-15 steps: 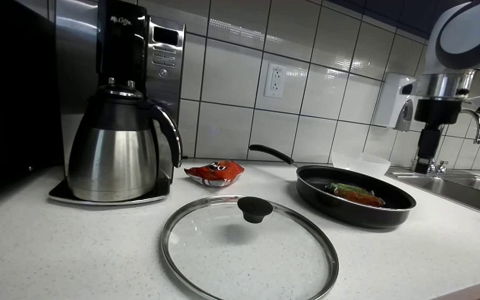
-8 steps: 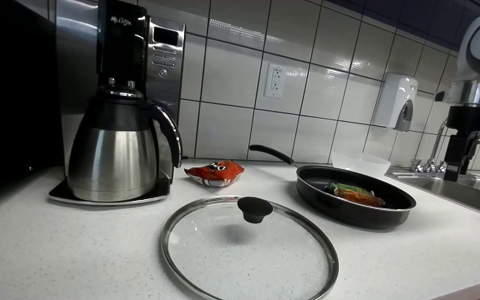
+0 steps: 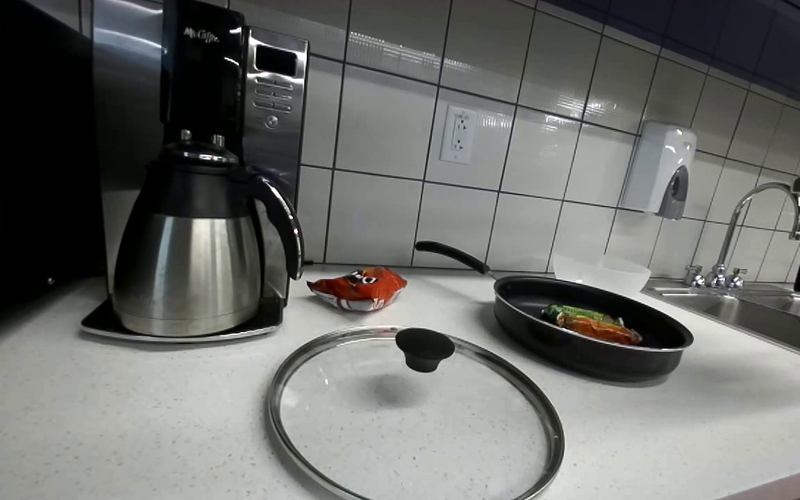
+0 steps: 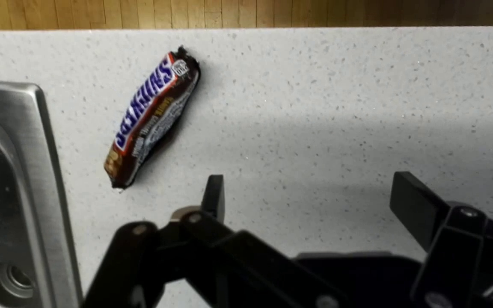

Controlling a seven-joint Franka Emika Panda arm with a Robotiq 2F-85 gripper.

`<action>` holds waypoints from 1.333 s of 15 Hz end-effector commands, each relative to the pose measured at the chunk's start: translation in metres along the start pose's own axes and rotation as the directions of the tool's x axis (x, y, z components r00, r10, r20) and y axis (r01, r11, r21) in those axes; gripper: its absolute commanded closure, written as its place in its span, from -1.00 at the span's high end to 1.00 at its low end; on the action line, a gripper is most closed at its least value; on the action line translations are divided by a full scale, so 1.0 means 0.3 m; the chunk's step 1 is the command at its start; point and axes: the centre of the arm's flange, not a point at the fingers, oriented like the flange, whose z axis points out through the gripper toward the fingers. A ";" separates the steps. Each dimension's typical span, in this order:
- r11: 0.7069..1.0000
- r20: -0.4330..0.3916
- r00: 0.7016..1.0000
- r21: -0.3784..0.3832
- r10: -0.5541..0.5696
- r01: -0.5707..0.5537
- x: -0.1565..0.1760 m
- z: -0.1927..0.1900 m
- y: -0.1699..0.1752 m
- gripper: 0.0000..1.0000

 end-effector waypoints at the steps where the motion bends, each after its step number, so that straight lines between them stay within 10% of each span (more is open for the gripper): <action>1: 0.994 0.002 0.994 -0.009 0.108 -0.108 -0.089 0.024 0.057 1.00; 20: 0.907 -0.089 0.904 0.088 0.418 -0.411 -0.203 0.239 0.387 1.00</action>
